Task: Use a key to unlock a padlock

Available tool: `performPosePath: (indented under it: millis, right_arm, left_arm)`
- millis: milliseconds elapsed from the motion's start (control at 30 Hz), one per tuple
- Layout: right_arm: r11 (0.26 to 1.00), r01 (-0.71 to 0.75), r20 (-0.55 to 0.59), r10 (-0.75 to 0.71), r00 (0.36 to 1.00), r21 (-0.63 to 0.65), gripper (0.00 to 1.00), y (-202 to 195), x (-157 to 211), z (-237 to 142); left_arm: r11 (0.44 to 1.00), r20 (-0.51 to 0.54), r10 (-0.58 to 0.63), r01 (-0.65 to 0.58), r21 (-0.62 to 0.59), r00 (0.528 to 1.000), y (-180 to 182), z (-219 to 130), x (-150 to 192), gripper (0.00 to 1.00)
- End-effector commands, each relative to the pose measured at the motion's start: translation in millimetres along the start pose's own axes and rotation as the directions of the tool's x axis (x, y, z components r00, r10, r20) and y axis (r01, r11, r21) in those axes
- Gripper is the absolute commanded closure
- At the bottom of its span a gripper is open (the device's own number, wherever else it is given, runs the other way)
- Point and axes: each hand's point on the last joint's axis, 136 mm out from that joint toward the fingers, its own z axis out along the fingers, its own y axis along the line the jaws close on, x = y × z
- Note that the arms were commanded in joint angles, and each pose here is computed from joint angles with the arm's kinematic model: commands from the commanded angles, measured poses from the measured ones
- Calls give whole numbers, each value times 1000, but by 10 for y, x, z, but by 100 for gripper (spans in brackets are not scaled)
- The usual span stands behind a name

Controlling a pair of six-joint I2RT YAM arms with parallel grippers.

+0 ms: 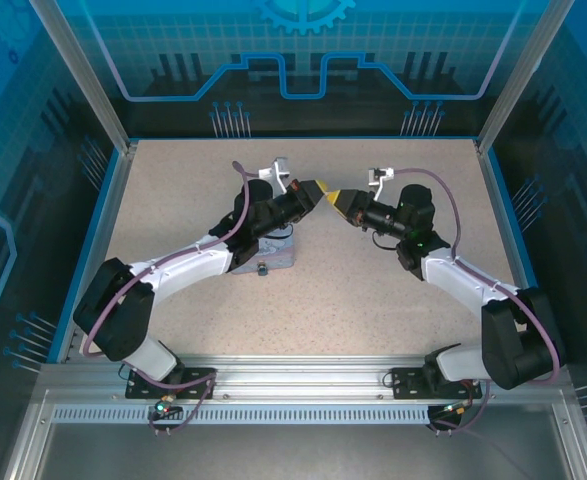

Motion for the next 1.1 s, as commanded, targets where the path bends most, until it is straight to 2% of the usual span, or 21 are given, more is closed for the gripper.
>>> performPosePath:
  millis: [0, 267, 1067]
  right_arm:
    - [999, 34, 13, -34, 999, -29, 85, 126, -77, -25]
    - [999, 36, 22, -35, 999, -27, 80, 122, -95, -69]
    - [998, 43, 2, -43, 999, -47, 84, 152, -111, -71]
  left_arm:
    - [1000, 4, 7, -7, 23, 1000, -66, 21, 11, 100]
    - [1000, 1, 8, -8, 14, 1000, -37, 18, 30, 100]
    - [1000, -6, 9, -9, 13, 1000, -35, 43, 75, 100]
